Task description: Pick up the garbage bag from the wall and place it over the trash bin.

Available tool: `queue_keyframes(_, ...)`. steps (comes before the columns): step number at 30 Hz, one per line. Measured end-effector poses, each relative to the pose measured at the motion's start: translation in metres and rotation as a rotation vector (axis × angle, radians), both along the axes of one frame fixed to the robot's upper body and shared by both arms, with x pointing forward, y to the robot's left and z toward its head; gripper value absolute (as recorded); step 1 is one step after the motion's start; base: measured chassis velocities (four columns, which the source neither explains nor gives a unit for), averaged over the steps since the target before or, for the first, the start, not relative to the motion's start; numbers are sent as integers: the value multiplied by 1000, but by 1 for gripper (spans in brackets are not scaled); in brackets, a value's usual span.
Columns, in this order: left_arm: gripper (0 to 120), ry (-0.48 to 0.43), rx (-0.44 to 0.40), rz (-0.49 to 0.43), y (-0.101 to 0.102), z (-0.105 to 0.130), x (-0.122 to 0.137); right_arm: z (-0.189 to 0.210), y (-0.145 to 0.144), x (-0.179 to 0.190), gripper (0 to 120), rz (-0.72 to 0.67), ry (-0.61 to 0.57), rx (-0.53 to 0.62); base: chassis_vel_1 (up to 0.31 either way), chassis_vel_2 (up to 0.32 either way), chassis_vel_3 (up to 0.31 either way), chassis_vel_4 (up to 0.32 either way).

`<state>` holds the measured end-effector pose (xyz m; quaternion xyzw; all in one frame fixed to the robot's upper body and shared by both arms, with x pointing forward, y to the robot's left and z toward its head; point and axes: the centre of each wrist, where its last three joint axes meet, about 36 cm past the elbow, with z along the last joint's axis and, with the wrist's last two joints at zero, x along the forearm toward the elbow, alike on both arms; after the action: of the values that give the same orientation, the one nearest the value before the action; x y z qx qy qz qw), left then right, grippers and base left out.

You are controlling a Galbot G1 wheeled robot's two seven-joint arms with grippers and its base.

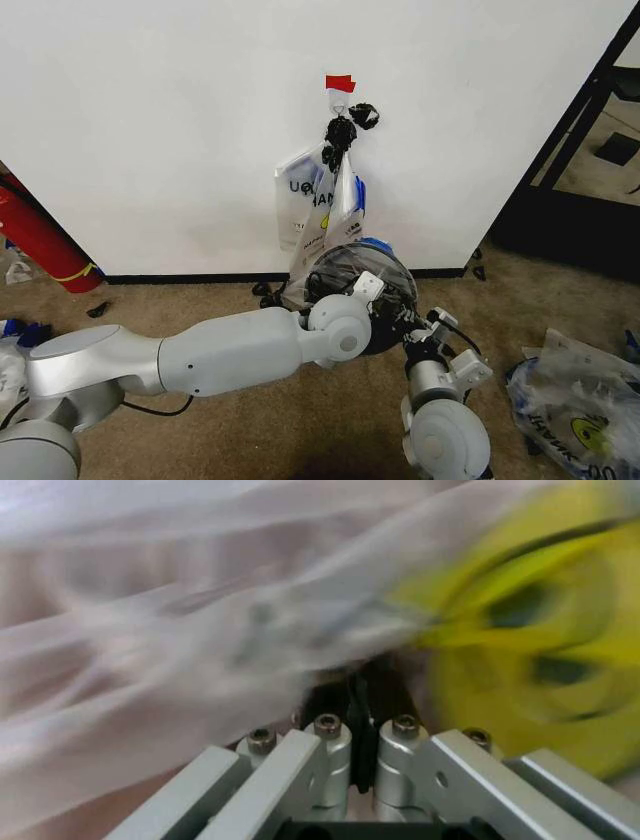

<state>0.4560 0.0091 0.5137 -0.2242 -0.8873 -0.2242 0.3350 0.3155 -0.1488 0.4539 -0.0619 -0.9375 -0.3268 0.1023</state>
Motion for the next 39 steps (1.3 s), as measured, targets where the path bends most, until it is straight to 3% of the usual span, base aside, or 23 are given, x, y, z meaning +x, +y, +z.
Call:
queue_keyframes(3,0,-18,15,-3,5,2,-2,-1,-1,1,0,-2,1,-3,0,0,0,0)
queue_keyframes(12,0,-22,-50,-58,15,26,-28,-2,-7,8,0,-21,0,-7,0,0,0,0)
queue_keyframes(15,0,-38,-121,-62,25,45,-36,-4,-15,10,0,-38,5,-16,0,0,0,0)
queue_keyframes(24,0,-70,-220,-59,5,59,-37,-7,-14,9,0,-41,17,-14,0,0,0,0)
queue_keyframes(28,0,-72,-205,-58,-8,53,-32,-6,-13,8,0,-40,16,-12,0,0,0,0)
queue_keyframes(32,0,-78,-125,-26,-18,43,-27,-4,-13,6,0,-42,13,-11,0,0,0,0)
queue_keyframes(39,0,-83,-51,11,-21,30,-15,-3,-12,6,0,-40,8,-8,0,0,0,0)
